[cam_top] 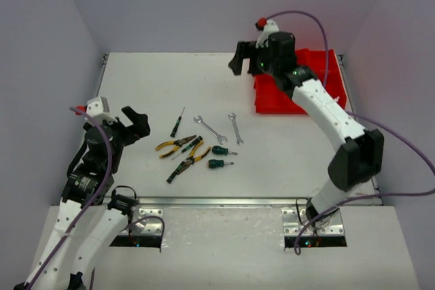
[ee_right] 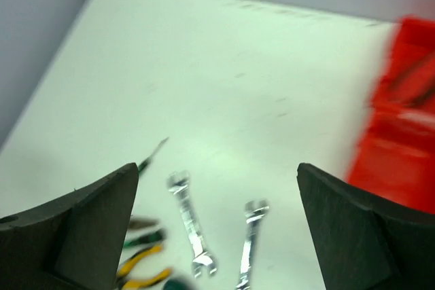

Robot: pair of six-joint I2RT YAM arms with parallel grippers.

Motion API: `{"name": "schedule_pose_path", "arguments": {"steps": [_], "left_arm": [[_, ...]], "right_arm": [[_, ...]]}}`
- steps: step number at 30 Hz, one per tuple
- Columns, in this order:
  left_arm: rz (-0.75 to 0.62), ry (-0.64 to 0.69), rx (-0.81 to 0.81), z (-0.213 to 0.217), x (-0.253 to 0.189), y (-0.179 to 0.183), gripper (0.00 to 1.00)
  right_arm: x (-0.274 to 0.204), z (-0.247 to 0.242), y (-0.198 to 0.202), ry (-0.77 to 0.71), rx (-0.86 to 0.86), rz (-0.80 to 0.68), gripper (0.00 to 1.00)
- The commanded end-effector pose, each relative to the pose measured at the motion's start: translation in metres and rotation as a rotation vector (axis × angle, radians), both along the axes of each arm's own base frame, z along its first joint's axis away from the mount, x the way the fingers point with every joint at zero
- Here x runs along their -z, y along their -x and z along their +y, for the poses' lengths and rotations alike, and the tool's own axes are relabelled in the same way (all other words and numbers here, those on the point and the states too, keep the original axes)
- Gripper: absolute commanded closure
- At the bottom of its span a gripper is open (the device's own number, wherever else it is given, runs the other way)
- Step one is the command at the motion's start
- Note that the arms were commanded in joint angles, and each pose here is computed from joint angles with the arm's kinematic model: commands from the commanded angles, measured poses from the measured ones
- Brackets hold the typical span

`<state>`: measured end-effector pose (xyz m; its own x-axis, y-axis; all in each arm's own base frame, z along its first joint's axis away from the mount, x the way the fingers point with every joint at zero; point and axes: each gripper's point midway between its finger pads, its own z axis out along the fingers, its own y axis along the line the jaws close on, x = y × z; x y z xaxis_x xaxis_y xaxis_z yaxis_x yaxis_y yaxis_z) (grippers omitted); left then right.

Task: Sort the tools into containers

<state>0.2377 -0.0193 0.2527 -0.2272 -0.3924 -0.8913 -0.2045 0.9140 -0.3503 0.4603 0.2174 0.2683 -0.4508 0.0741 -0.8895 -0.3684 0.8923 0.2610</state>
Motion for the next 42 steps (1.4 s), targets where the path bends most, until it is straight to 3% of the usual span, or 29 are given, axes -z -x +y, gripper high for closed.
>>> {"name": "schedule_pose_path", "arguments": {"steps": [1,7,12,15,19,20,23,34,42], "left_arm": [[-0.062,0.007,0.033,-0.006,-0.017,-0.003,0.00],[-0.066,0.007,0.038,-0.007,-0.018,-0.002,0.00],[-0.071,0.010,0.037,-0.006,-0.019,-0.001,0.00],[-0.061,0.008,0.044,-0.008,-0.017,-0.003,0.00],[-0.054,0.007,0.057,-0.010,-0.015,-0.004,0.00],[-0.054,0.008,0.061,-0.011,-0.015,-0.004,0.00],[-0.053,0.007,0.063,-0.012,-0.014,-0.005,0.00],[-0.052,0.007,0.071,-0.013,-0.014,-0.005,0.00],[-0.060,0.009,0.068,-0.012,-0.015,-0.004,0.00]], "right_arm": [[0.074,0.004,0.056,-0.050,-0.100,0.231,0.03],[0.134,0.016,0.082,0.275,-0.037,0.433,0.01],[0.160,0.041,0.112,0.369,-0.098,0.402,0.01],[0.173,0.072,0.135,0.413,-0.263,0.366,0.01],[0.201,0.090,0.152,0.526,-0.422,0.311,0.19],[0.205,0.089,0.153,0.542,-0.425,0.325,0.31],[0.219,0.090,0.150,0.564,-0.429,0.349,0.38],[0.247,0.102,0.180,0.515,-0.569,0.452,0.41],[0.267,0.085,0.177,0.595,-0.504,0.492,0.58]]}}
